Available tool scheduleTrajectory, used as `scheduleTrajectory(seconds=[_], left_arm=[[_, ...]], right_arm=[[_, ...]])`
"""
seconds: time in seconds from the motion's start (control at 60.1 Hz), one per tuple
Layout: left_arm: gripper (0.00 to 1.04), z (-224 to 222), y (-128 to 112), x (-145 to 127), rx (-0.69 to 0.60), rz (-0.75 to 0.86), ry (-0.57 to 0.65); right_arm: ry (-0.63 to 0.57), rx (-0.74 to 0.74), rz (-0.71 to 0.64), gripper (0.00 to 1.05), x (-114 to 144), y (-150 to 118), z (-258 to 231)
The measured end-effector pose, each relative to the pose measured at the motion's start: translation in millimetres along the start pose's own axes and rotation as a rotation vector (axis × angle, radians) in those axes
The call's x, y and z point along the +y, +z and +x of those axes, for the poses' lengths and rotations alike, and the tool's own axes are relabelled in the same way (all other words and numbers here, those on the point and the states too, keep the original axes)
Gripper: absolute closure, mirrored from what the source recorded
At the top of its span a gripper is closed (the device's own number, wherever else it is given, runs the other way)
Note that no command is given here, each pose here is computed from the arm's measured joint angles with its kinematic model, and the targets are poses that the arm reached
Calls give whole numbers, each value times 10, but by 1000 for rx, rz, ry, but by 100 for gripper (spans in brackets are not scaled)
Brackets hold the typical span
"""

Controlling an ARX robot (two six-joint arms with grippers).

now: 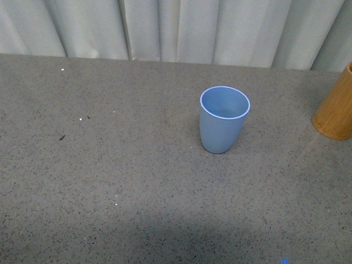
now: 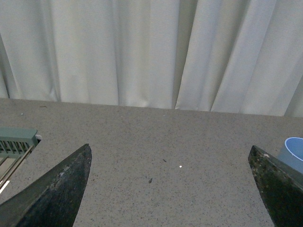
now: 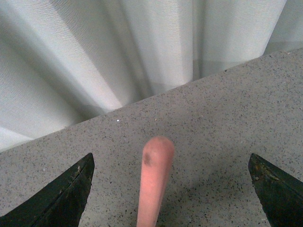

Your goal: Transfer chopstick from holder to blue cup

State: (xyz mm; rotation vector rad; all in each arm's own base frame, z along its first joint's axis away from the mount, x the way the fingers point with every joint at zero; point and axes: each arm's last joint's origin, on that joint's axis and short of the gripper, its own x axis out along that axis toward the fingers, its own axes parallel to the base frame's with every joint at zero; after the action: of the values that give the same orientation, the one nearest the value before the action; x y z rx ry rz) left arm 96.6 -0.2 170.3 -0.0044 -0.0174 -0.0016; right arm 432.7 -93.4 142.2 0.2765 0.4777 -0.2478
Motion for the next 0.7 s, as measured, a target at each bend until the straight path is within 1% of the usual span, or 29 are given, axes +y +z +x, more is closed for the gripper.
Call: scheduleTrajectory(seconds=[0.2, 0.233, 0.333, 0.349, 0.399, 0.433, 0.699], left_arm=[[7, 0, 0, 0, 0, 0, 0], [7, 0, 0, 0, 0, 0, 0], [7, 0, 0, 0, 0, 0, 0], [7, 0, 0, 0, 0, 0, 0], [7, 0, 0, 0, 0, 0, 0], [7, 0, 0, 0, 0, 0, 0], [7, 0, 0, 0, 0, 0, 0]], right_arm=[[-6, -3, -6, 9, 45, -37, 84], [-6, -3, -6, 11, 54, -47, 97], [1, -11, -8, 27, 83, -55, 123], [5, -12, -7, 32, 94, -58, 127], [14, -13, -5, 43, 115, -62, 128], [21, -17, -2, 52, 129, -60, 128], [44, -30, 0, 95, 136, -70, 125]])
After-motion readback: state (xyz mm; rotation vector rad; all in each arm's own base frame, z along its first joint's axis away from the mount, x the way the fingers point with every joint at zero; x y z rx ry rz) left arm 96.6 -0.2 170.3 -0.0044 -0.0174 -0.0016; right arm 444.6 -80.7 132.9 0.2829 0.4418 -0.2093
